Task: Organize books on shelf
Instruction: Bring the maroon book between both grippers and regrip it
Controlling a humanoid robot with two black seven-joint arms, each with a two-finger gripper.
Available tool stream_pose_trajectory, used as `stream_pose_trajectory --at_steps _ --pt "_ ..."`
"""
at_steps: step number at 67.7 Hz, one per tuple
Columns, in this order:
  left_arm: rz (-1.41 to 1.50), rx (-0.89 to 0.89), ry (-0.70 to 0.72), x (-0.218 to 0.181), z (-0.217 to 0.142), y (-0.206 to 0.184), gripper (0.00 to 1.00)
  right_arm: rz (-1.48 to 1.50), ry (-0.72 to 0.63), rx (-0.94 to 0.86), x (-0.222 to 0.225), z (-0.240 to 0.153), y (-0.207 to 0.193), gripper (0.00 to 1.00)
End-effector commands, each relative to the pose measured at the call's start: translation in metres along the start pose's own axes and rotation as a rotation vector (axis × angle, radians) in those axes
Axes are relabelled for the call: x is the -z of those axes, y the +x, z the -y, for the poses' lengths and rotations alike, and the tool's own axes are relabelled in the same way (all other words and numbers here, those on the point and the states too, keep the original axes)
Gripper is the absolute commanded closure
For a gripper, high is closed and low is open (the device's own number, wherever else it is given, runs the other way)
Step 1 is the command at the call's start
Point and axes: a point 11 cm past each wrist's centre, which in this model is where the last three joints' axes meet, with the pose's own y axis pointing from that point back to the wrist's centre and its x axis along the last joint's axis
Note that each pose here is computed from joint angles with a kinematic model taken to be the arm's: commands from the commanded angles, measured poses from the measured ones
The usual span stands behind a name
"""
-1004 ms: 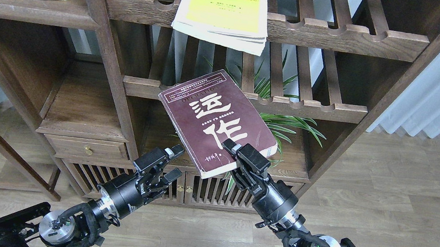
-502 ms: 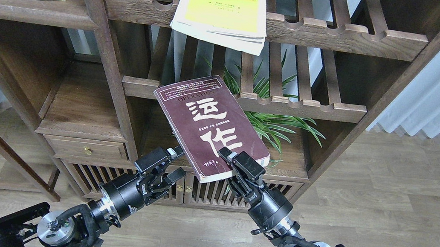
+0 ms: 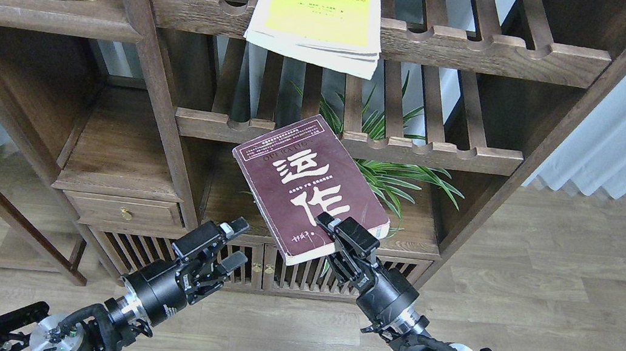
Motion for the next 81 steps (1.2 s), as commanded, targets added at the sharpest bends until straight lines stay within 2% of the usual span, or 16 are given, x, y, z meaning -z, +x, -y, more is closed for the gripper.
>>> stream_pose_trajectory --at_steps 1,59,61,62,64,74,80,81 --pt "0.002 0.008 0.001 0.000 0.003 -0.002 0.03 -0.005 -0.009 -0.008 -0.003 -0.001 0.002 0.97" --pt "-0.026 0.030 -0.004 0.014 0.053 0.002 0.03 -0.080 -0.097 -0.006 -0.027 -0.001 -0.004 0.97" --pt "-0.026 0.036 -0.002 0.015 0.055 0.000 0.05 -0.080 -0.097 -0.006 -0.027 -0.001 -0.004 0.97" --pt "-0.026 0.042 0.001 0.016 0.058 -0.002 0.11 -0.080 -0.097 -0.006 -0.027 -0.001 -0.004 0.97" --pt "-0.028 0.045 -0.003 0.016 0.059 -0.003 0.17 -0.080 -0.097 -0.006 -0.027 -0.001 -0.004 0.97" --pt "-0.028 0.054 -0.002 0.016 0.063 -0.006 0.34 -0.080 -0.097 -0.006 -0.027 -0.001 -0.004 0.97" --pt "-0.034 0.059 -0.008 0.018 0.066 -0.007 0.53 -0.080 -0.097 -0.006 -0.027 -0.001 -0.004 0.97" --pt "-0.038 0.061 -0.008 0.020 0.067 -0.007 0.60 -0.080 -0.097 -0.006 -0.027 -0.001 -0.004 0.97"
